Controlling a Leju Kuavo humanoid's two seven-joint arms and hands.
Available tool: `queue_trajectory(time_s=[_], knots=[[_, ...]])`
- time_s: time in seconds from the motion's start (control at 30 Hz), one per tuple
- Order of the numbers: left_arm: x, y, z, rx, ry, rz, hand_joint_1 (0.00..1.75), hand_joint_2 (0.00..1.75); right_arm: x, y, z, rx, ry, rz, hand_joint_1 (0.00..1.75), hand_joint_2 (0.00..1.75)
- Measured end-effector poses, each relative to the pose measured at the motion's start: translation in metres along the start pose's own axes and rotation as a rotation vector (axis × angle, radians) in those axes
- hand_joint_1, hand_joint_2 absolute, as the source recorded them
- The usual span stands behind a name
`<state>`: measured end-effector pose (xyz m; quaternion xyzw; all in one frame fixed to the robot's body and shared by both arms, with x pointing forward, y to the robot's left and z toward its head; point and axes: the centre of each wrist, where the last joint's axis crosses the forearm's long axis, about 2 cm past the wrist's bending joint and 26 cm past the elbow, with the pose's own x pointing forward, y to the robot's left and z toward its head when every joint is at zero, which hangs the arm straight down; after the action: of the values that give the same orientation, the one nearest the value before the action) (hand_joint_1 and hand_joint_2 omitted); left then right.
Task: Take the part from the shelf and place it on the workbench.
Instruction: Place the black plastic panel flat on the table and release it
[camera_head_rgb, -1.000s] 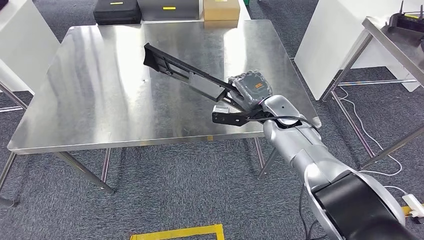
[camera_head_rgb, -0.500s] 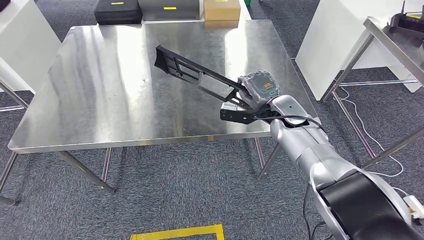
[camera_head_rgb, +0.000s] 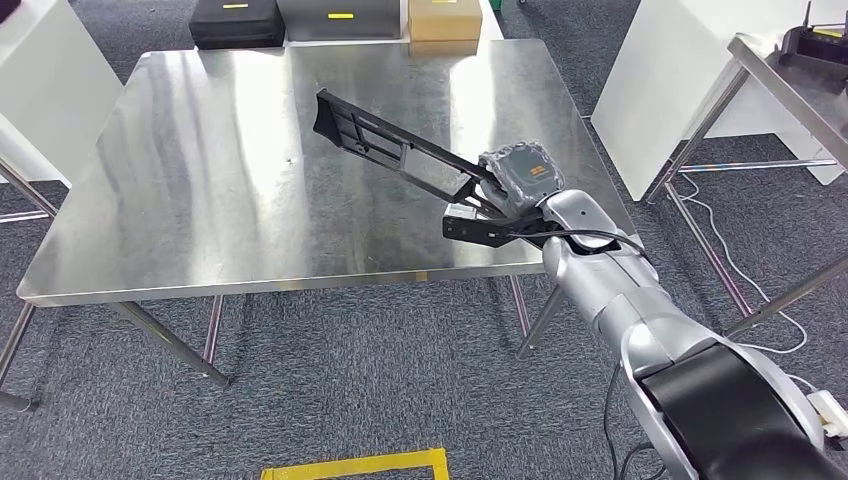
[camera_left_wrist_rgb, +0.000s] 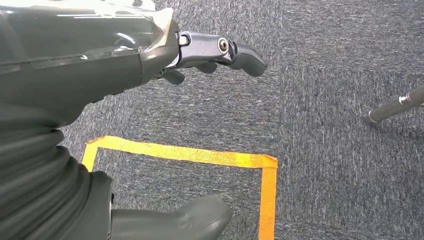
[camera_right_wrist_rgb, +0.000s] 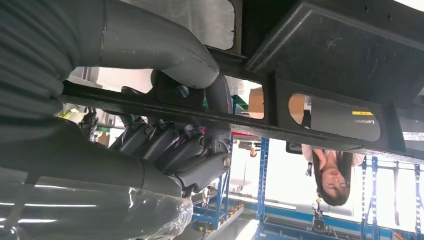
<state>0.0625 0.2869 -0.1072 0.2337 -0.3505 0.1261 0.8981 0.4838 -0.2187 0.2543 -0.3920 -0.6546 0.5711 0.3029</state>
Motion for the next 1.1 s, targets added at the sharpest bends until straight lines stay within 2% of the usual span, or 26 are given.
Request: queue_trajectory(time_s=[0.47, 1.1], knots=[[-0.0001, 0.0003, -0.0002, -0.010, 0.007, 0.002, 0.00, 1.75, -0.0004, 0.0067, 0.0041, 0.017, 0.004, -0.001, 1.75, 1.75], [-0.0038, 0.0022, 0.0018, -0.005, 0.019, -0.004, 0.00, 1.75, 0.0023, 0.0034, 0.0008, 0.022, -0.011, 0.001, 1.75, 1.75]])
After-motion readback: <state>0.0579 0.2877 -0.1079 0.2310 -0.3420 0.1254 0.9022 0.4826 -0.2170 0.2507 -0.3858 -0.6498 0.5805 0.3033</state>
